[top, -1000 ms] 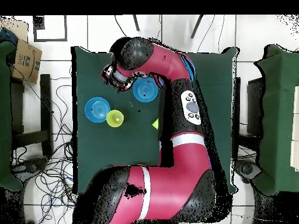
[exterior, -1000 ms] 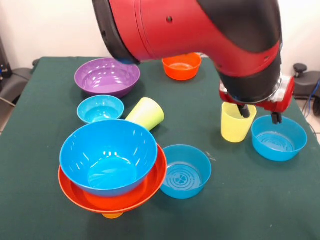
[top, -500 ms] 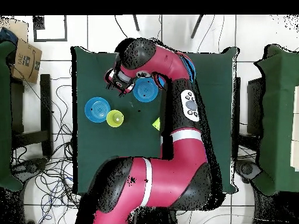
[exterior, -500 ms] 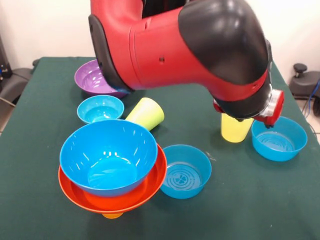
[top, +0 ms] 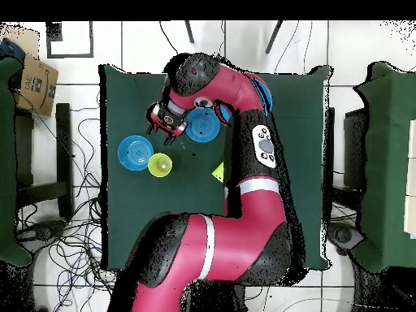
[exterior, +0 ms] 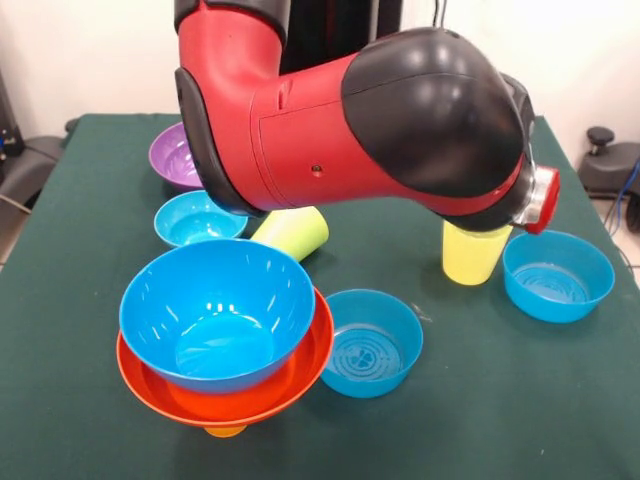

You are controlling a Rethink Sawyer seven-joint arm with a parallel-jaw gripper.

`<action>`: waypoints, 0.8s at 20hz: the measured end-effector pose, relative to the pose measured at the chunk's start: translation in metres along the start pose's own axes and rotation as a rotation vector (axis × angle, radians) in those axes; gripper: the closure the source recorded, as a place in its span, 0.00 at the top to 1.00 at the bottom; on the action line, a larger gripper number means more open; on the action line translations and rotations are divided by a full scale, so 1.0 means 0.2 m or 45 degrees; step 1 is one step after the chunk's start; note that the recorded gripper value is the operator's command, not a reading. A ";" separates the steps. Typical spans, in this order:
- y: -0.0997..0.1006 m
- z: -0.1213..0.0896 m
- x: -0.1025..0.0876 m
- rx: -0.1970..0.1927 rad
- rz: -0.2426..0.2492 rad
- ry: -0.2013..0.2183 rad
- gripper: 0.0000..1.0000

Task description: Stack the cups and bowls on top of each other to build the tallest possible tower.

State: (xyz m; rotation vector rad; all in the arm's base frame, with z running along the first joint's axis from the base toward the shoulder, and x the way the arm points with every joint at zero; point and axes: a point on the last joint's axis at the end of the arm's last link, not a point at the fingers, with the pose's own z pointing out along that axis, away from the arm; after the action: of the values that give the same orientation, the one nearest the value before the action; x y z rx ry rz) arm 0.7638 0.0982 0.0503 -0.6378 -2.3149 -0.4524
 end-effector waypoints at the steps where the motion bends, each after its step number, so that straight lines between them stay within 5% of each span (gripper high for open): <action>1: 0.01 -0.01 0.01 -0.010 -0.002 0.012 1.00; 10: 0.07 -0.11 0.10 -0.071 -0.016 0.028 1.00; 14: 0.10 -0.13 0.10 -0.112 -0.014 -0.100 1.00; 16: 0.12 -0.13 0.07 -0.143 -0.006 -0.227 1.00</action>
State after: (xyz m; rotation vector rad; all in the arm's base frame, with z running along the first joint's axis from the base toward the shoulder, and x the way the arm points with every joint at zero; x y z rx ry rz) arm 0.7813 0.1097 0.0822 -0.7543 -2.4723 -0.5509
